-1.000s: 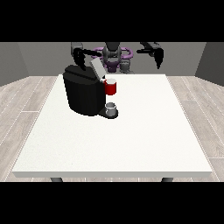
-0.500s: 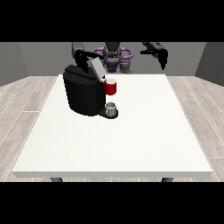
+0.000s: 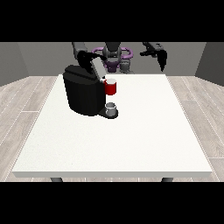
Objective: Insert the coffee pod into the coffee machine and close the lid
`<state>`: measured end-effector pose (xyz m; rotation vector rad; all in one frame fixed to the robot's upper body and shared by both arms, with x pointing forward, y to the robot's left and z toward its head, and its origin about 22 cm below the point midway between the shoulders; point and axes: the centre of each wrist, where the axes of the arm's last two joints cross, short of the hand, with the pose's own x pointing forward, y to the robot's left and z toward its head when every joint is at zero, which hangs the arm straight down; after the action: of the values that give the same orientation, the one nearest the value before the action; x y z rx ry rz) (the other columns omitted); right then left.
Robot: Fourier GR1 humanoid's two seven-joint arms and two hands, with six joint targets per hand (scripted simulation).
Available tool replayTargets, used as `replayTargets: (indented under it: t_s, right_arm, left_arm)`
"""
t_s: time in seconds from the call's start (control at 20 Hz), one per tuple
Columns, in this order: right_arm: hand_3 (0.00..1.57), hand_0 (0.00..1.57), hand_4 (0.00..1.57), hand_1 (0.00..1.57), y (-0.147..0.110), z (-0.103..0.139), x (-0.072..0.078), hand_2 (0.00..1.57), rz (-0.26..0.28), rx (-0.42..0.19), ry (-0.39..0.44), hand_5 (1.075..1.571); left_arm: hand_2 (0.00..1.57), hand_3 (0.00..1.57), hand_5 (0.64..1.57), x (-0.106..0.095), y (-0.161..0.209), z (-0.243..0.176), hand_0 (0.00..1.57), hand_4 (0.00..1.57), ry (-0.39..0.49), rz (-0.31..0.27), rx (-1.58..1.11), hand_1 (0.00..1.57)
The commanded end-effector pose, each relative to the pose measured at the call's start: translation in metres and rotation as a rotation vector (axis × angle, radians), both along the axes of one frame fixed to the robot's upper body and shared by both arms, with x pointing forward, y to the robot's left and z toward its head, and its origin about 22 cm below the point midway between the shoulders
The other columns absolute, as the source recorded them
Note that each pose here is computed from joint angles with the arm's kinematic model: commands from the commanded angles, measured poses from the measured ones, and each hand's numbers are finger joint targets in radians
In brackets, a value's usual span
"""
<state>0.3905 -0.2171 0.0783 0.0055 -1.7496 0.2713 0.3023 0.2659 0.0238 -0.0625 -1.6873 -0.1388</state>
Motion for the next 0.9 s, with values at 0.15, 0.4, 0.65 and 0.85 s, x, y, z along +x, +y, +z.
replayTargets:
  t_s: [0.15, 0.4, 0.65, 0.85]
  right_arm:
    - [0.00, 0.00, 0.08, 0.00, 0.023, -0.008, 0.000, 0.00, 0.054, -0.045, 0.019, 1.571]
    - [0.00, 0.00, 0.14, 0.00, 0.052, 0.026, 0.009, 0.00, 0.095, -0.087, -0.028, 1.571]
    - [0.00, 0.00, 0.12, 0.00, 0.046, 0.036, 0.012, 0.00, 0.077, -0.150, -0.087, 1.571]
    - [0.00, 0.00, 0.11, 0.00, 0.061, 0.040, 0.009, 0.00, 0.068, -0.135, -0.084, 1.571]
  left_arm:
    - [0.00, 0.00, 1.571, 0.006, 0.022, 0.009, 0.00, 0.00, 0.016, 0.004, 0.023, 0.00]
    - [0.00, 0.00, 1.571, 0.014, 0.009, 0.003, 0.00, 0.14, -0.015, 0.054, -0.010, 0.00]
    - [0.00, 0.00, 1.571, 0.016, 0.017, 0.012, 0.00, 0.16, -0.014, 0.010, 0.006, 0.00]
    - [0.00, 0.00, 1.571, 0.013, 0.003, 0.002, 0.00, 0.17, -0.018, -0.009, -0.017, 0.00]
